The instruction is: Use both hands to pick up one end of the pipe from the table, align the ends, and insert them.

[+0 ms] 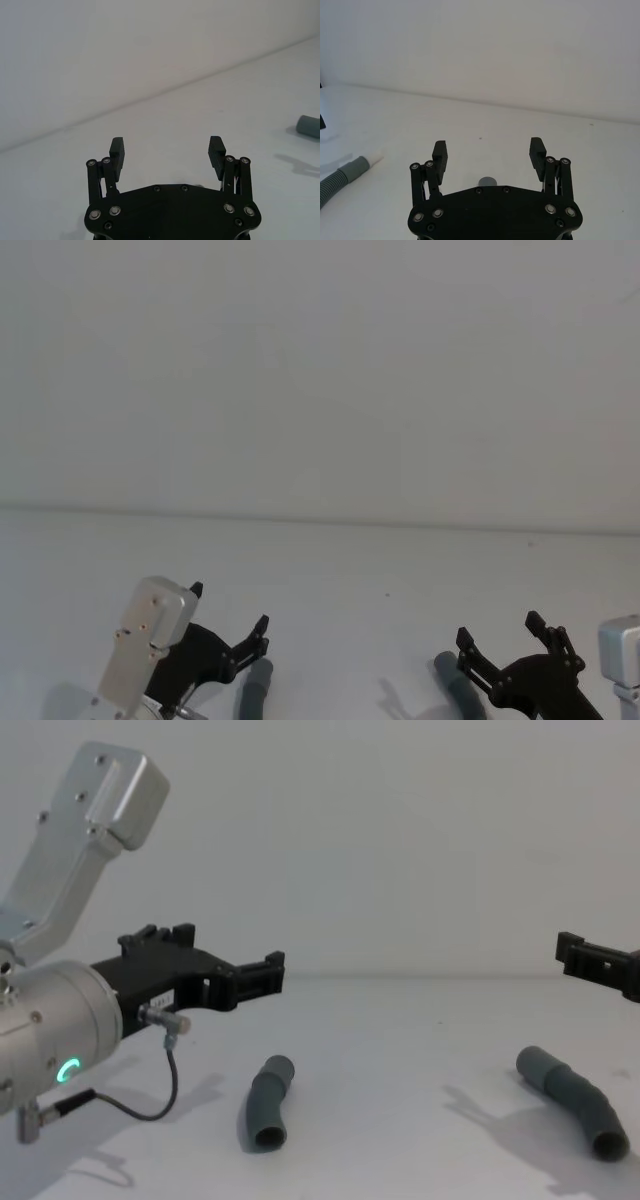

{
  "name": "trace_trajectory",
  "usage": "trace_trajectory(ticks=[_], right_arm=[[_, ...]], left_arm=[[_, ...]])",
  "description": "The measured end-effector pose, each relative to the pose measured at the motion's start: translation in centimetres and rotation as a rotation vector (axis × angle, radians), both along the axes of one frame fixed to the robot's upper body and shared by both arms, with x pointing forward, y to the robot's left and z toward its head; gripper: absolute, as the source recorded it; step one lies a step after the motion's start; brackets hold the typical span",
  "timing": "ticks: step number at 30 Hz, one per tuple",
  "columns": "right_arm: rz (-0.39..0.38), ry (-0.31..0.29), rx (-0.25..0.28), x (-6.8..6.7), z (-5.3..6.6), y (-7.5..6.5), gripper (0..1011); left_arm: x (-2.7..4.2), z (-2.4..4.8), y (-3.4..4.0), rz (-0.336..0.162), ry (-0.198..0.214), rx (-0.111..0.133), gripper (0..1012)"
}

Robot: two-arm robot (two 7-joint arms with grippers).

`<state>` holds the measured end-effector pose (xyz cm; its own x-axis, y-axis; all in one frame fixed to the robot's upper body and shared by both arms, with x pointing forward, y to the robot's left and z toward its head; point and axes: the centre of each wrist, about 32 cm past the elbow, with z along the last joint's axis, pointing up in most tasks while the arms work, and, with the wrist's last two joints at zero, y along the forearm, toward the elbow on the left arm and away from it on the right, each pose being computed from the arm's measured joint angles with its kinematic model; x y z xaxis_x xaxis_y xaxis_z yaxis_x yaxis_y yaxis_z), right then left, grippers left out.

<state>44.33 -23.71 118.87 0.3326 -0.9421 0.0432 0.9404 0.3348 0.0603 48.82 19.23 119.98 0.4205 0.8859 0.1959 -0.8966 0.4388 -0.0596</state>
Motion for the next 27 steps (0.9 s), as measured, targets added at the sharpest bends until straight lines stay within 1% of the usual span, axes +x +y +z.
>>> trace_trajectory(ticks=[3, 6, 7, 9, 10, 11, 12, 15, 16, 19, 22, 24, 25, 27], right_arm=[[0.0, 0.0, 0.0, 0.0, 0.0, 0.0, 1000], [0.0, 0.0, 0.0, 0.0, 0.0, 0.0, 1000], [0.0, 0.0, 0.0, 0.0, 0.0, 0.0, 1000], [0.0, 0.0, 0.0, 0.0, 0.0, 0.0, 1000], [0.0, 0.0, 0.0, 0.0, 0.0, 0.0, 1000], [0.0, 0.0, 0.0, 0.0, 0.0, 0.0, 1000], [0.0, 0.0, 0.0, 0.0, 0.0, 0.0, 1000], [0.0, 0.0, 0.0, 0.0, 0.0, 0.0, 1000], [0.0, 0.0, 0.0, 0.0, 0.0, 0.0, 1000], [0.0, 0.0, 0.0, 0.0, 0.0, 0.0, 1000], [0.0, 0.0, 0.0, 0.0, 0.0, 0.0, 1000], [0.0, 0.0, 0.0, 0.0, 0.0, 0.0, 1000], [0.0, 0.0, 0.0, 0.0, 0.0, 0.0, 1000], [0.0, 0.0, 0.0, 0.0, 0.0, 0.0, 1000]], left_arm=[[-0.45, -0.17, -0.38, -0.003, 0.028, -0.02, 1001], [-0.87, -0.24, -0.67, -0.005, 0.045, -0.034, 1001], [-1.22, -0.29, -0.87, -0.003, 0.062, -0.045, 1001], [-1.55, -0.31, -1.03, -0.002, 0.074, -0.053, 1001], [-1.91, -0.31, -1.17, 0.001, 0.087, -0.062, 1001], [-2.06, -0.31, -1.23, 0.002, 0.092, -0.066, 1001], [-2.36, -0.32, -1.31, 0.007, 0.105, -0.073, 1001], [-2.8, -0.26, -1.37, 0.014, 0.121, -0.084, 1002], [-3.04, -0.24, -1.38, 0.02, 0.133, -0.088, 1001], [-3.49, -0.06, -1.35, 0.033, 0.156, -0.094, 1001], [-3.84, 0.22, -1.29, 0.046, 0.177, -0.093, 1001], [-3.94, 0.35, -1.26, 0.053, 0.187, -0.091, 1001], [-4.03, 0.58, -1.19, 0.06, 0.194, -0.088, 1001], [-4.06, 0.82, -1.11, 0.066, 0.201, -0.084, 1001]])
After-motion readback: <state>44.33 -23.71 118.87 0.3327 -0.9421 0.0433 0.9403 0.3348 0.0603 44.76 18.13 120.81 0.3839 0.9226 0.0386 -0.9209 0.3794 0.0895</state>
